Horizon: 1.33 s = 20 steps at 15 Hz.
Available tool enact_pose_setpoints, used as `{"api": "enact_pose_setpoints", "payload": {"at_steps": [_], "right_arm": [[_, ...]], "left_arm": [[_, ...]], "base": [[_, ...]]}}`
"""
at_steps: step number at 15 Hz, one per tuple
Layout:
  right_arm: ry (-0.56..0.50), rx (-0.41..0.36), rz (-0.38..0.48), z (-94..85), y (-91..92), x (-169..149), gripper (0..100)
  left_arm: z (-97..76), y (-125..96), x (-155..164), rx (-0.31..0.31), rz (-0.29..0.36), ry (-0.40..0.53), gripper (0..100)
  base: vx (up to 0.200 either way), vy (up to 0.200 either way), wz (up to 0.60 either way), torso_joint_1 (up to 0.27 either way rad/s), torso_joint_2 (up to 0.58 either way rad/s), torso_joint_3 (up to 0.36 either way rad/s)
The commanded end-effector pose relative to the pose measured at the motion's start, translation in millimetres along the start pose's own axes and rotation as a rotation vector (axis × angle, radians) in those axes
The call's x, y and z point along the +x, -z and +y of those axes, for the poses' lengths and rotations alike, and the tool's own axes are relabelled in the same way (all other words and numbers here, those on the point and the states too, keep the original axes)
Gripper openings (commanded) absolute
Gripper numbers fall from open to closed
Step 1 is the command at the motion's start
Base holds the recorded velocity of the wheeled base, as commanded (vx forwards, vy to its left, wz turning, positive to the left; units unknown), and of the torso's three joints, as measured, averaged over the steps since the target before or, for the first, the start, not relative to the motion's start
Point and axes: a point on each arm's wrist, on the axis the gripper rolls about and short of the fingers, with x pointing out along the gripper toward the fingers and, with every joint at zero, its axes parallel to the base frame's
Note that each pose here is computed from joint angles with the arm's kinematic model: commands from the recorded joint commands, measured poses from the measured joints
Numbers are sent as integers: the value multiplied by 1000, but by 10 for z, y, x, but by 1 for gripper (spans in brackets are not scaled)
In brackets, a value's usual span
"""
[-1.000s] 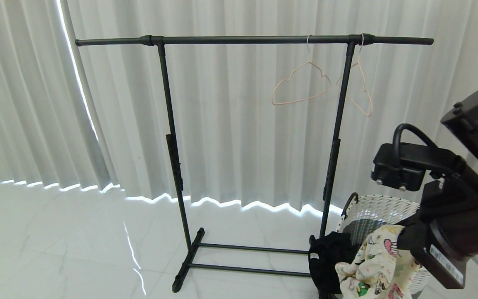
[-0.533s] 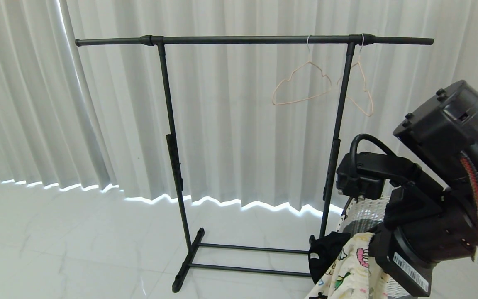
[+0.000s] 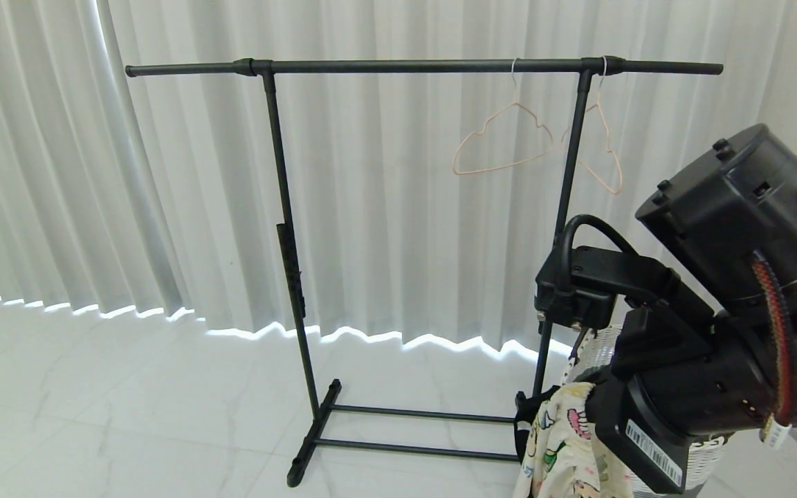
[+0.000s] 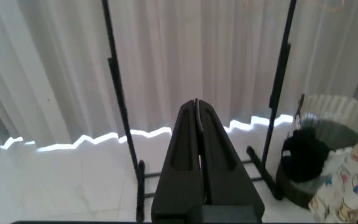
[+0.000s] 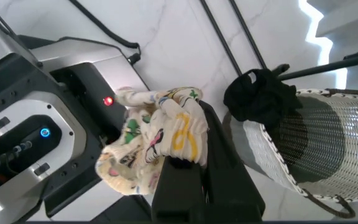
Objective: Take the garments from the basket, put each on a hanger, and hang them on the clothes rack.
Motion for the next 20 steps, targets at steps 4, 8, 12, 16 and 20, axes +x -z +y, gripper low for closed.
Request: {"api": "enact_pose_setpoints", "payload": {"at_steps": [4,8,12,16,20], "right_arm": [[-7,28,-51,35,-207,86,0],[-32,58,-130,146,-530,160,0],[-48,50,-194,221,-778,187,0],[-63,35,-217,300,-844,171,0],[-63,37,-220,299,-845,164,0]], "left_arm": [[-133,74,700,-98,288,320,100],[-291,232,809,-124,407,444,100],[-593,257,802,-204,511,662,100],[-917,185,919,-212,577,790,100],[-1180,170,1278,-279,639,693,100]], "base": [[0,0,0,0,0,0],[0,0,0,0,0,0],[0,0,0,0,0,0],[0,0,0,0,0,0],[0,0,0,0,0,0]]}}
